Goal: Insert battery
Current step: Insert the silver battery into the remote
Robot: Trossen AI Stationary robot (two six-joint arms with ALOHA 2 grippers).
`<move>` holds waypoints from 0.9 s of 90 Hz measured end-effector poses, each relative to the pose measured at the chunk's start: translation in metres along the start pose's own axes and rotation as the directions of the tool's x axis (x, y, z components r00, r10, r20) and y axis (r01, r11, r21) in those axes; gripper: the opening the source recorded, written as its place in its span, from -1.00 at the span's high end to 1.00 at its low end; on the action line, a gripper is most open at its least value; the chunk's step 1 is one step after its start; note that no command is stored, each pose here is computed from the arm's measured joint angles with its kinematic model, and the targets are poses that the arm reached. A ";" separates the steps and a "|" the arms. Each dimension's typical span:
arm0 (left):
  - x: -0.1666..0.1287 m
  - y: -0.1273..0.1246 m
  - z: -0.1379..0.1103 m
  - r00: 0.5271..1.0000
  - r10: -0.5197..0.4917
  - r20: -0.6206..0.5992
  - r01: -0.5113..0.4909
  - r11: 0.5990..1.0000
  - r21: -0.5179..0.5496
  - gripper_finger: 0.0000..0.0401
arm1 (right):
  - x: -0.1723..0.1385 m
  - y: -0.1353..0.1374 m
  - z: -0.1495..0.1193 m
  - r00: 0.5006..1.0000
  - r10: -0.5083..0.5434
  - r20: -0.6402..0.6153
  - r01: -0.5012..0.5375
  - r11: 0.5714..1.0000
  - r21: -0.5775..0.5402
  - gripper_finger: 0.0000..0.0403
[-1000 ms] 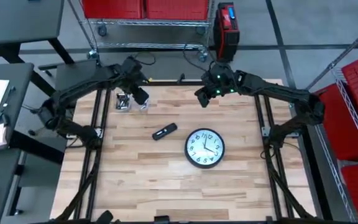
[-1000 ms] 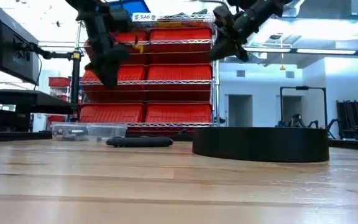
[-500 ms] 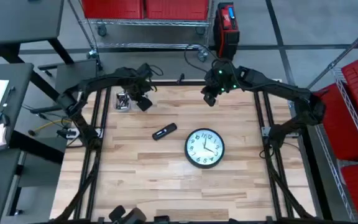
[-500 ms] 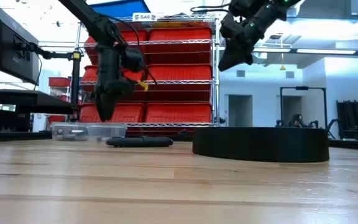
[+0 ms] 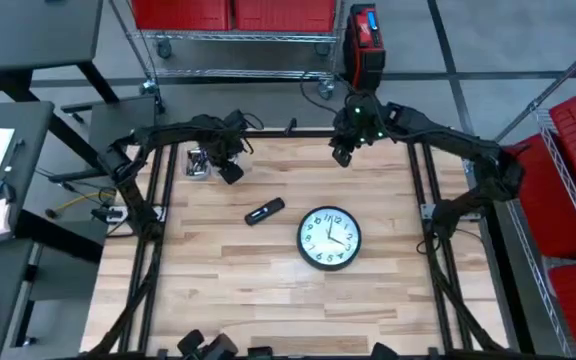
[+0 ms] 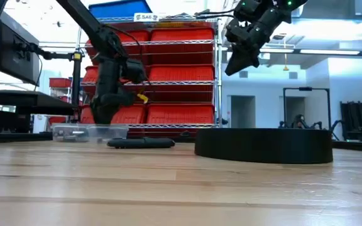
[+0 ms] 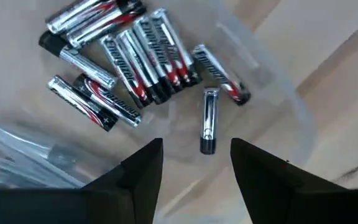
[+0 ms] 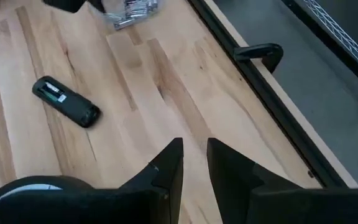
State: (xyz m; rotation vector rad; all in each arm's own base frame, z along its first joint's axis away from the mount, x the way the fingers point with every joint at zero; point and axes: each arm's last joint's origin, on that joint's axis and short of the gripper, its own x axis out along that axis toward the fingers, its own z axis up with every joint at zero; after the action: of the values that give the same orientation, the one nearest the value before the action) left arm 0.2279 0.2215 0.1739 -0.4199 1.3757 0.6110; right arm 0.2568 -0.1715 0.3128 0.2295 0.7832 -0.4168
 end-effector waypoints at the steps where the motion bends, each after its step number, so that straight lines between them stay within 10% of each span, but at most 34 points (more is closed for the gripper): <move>1: 0.001 0.000 -0.001 1.000 0.000 0.000 0.000 1.000 -0.002 0.16 | 0.000 0.000 0.000 1.000 -0.001 0.000 0.001 1.000 -0.002 0.67; 51: 0.028 -0.004 -0.020 1.000 0.002 0.020 -0.002 1.000 -0.007 0.19 | 0.000 -0.003 0.000 1.000 -0.006 0.002 0.006 1.000 -0.004 0.67; 81: 0.030 -0.006 -0.020 1.000 -0.005 0.019 0.005 1.000 0.019 0.91 | 0.000 -0.003 0.000 1.000 -0.006 0.002 0.006 1.000 -0.004 0.67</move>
State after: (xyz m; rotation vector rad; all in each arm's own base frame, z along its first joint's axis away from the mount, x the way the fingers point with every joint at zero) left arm 0.2179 0.2092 0.1409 -0.4012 1.3613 0.5960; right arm 0.2554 -0.1738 0.3128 0.2228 0.7832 -0.4206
